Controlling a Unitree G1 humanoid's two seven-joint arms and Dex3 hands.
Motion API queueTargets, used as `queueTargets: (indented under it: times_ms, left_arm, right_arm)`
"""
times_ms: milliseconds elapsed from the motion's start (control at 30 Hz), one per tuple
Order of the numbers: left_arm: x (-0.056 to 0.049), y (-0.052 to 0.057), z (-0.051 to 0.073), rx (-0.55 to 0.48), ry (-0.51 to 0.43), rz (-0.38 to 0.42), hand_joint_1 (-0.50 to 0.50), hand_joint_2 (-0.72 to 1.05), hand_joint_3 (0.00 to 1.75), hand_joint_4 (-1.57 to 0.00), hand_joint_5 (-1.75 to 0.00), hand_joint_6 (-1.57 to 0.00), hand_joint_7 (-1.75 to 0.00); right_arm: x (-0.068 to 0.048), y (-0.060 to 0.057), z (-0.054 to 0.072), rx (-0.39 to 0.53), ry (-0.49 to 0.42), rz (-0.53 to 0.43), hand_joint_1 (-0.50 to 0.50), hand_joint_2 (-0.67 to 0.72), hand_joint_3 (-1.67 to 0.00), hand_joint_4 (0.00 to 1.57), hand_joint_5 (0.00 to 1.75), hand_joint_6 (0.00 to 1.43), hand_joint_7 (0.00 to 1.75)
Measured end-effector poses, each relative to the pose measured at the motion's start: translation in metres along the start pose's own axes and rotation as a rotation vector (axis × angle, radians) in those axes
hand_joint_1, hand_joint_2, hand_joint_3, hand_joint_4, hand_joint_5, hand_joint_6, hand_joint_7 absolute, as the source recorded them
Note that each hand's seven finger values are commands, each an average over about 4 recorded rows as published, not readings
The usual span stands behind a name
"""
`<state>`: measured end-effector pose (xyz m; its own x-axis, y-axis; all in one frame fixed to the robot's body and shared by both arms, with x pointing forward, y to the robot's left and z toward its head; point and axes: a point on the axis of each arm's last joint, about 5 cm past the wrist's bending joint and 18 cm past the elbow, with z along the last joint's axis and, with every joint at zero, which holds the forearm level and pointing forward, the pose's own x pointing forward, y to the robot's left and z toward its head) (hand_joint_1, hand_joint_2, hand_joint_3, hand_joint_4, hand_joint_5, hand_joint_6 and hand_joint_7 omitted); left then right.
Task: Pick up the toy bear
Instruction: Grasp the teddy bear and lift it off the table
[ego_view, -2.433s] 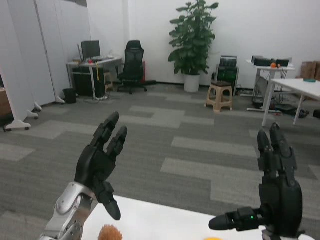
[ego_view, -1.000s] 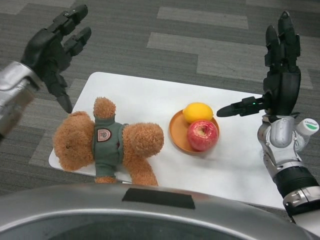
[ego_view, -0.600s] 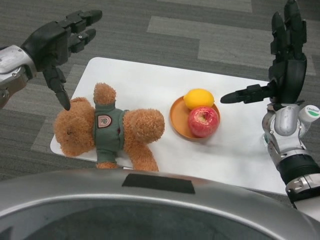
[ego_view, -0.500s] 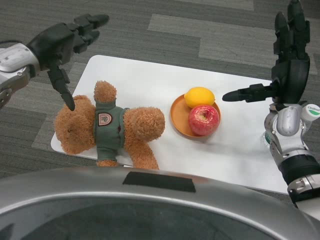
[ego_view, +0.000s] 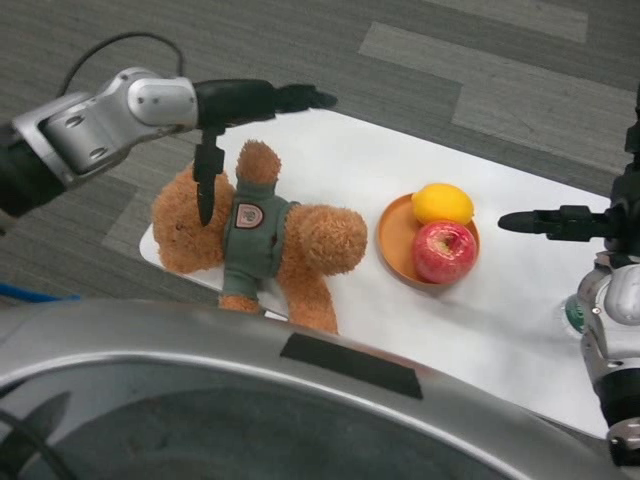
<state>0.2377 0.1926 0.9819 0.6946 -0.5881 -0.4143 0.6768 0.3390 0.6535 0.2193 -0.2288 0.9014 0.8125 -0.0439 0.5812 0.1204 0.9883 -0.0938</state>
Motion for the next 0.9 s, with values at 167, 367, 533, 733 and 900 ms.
queueTargets:
  times_ms: [167, 367, 533, 733, 900]
  left_arm:
    - [0.014, -0.007, 0.013, 0.090, -0.019, -0.113, -0.48, -0.06, 0.04, 0.00, 0.00, 0.00, -0.21]
    - [0.023, -0.015, 0.019, 0.176, -0.004, -0.224, -0.49, 0.23, 0.09, 0.00, 0.00, 0.00, -0.21]
    - [0.026, -0.023, 0.017, 0.180, 0.022, -0.284, -0.49, 0.49, 0.09, 0.00, 0.00, 0.00, -0.21]
    - [0.027, -0.031, 0.013, 0.179, 0.054, -0.332, -0.49, 0.52, 0.09, 0.00, 0.00, 0.00, -0.21]
    - [0.029, -0.039, 0.000, 0.182, 0.123, -0.398, -0.50, 0.60, 0.09, 0.00, 0.00, 0.00, -0.21]
  right_arm:
    - [-0.001, -0.004, 0.000, -0.014, 0.011, 0.002, -0.46, 0.03, 0.00, 0.00, 0.17, 0.00, 0.09]
    - [-0.002, -0.006, -0.001, -0.021, 0.022, 0.002, -0.46, 0.03, 0.00, 0.00, 0.19, 0.00, 0.07]
    - [-0.002, -0.007, -0.001, -0.021, 0.024, 0.001, -0.46, 0.03, 0.00, 0.00, 0.19, 0.00, 0.07]
    - [-0.002, -0.007, -0.001, -0.021, 0.025, -0.001, -0.46, 0.03, 0.00, 0.00, 0.19, 0.00, 0.07]
    - [-0.002, -0.008, -0.001, -0.014, 0.028, -0.012, -0.46, 0.03, 0.00, 0.00, 0.19, 0.00, 0.07]
